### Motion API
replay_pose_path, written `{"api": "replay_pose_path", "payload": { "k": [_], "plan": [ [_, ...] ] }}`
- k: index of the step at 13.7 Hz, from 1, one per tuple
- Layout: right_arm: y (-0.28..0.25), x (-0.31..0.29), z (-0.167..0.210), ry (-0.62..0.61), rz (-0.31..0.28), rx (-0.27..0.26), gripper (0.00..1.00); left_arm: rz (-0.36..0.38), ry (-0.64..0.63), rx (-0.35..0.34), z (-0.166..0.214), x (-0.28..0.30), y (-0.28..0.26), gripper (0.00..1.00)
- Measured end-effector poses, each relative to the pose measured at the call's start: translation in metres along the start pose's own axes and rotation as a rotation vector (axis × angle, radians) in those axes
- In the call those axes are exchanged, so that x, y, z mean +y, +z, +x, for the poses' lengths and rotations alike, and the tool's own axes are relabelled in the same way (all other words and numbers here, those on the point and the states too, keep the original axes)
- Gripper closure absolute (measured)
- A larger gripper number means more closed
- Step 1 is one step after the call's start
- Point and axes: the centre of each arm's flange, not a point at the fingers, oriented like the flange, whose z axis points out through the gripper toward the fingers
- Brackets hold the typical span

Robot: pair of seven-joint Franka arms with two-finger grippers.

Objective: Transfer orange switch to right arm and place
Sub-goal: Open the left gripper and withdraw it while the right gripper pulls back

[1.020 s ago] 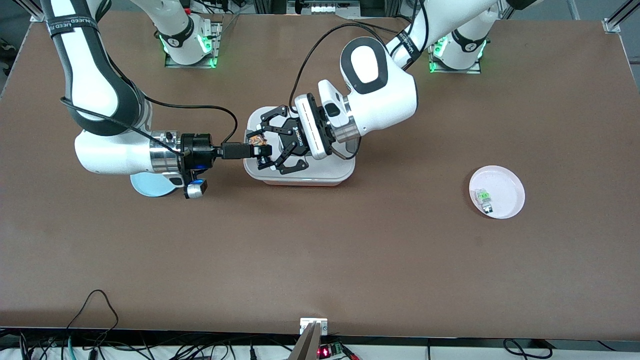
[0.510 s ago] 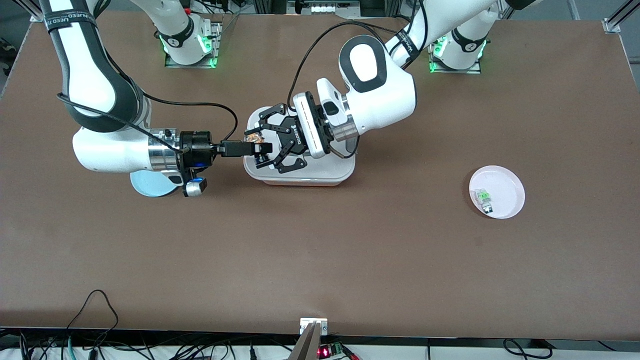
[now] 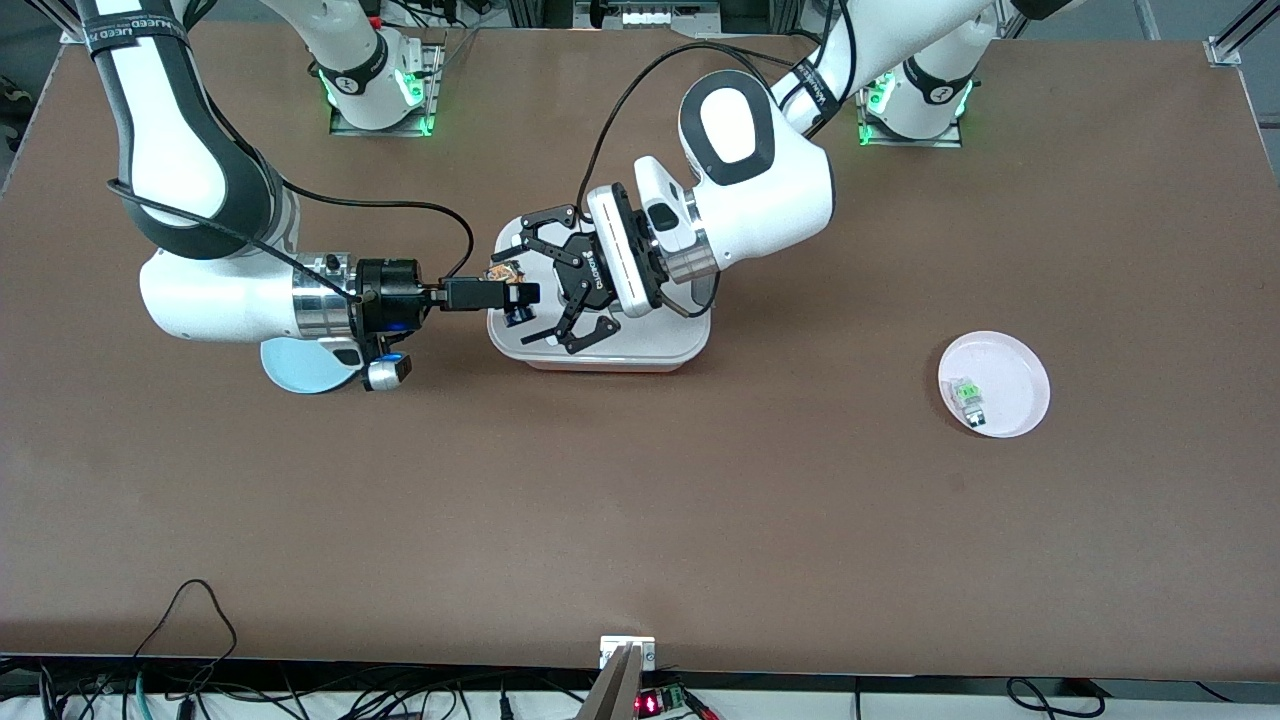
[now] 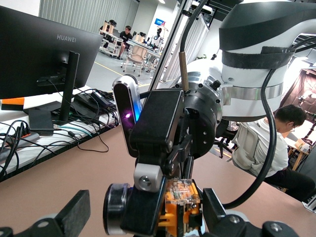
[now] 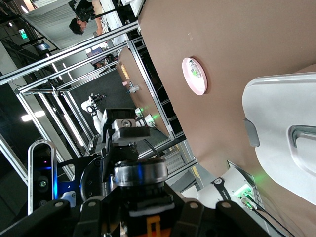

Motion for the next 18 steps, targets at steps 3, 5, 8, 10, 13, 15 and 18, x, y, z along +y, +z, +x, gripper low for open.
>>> {"api": "replay_pose_path", "payload": {
  "k": [3, 5, 8, 10, 13, 15, 18],
  "plan": [
    [-0.001, -0.004, -0.003, -0.008, 0.001, 0.002, 0.71, 0.003, 0.003, 0.012, 0.006, -0.001, -0.002, 0.0],
    [-0.002, -0.005, -0.003, -0.01, 0.001, 0.006, 0.72, 0.004, 0.004, 0.017, 0.009, -0.002, -0.003, 0.0],
    [-0.004, -0.006, -0.002, -0.018, -0.012, 0.013, 0.72, -0.025, 0.0, 0.02, 0.011, -0.009, -0.007, 0.0],
    [-0.009, -0.005, 0.0, -0.028, -0.039, 0.024, 0.72, -0.064, -0.009, 0.016, 0.01, -0.019, -0.012, 0.0],
    [-0.02, -0.002, -0.004, -0.037, -0.077, -0.009, 0.72, -0.029, -0.037, 0.009, 0.001, -0.06, -0.035, 0.0],
    [-0.025, -0.002, -0.009, -0.05, -0.111, -0.025, 0.72, -0.035, -0.041, -0.012, -0.01, -0.091, -0.055, 0.0],
    [-0.031, 0.001, -0.01, -0.051, -0.129, -0.032, 0.72, -0.091, -0.007, -0.067, -0.022, -0.124, -0.082, 0.0]
  ]
}}
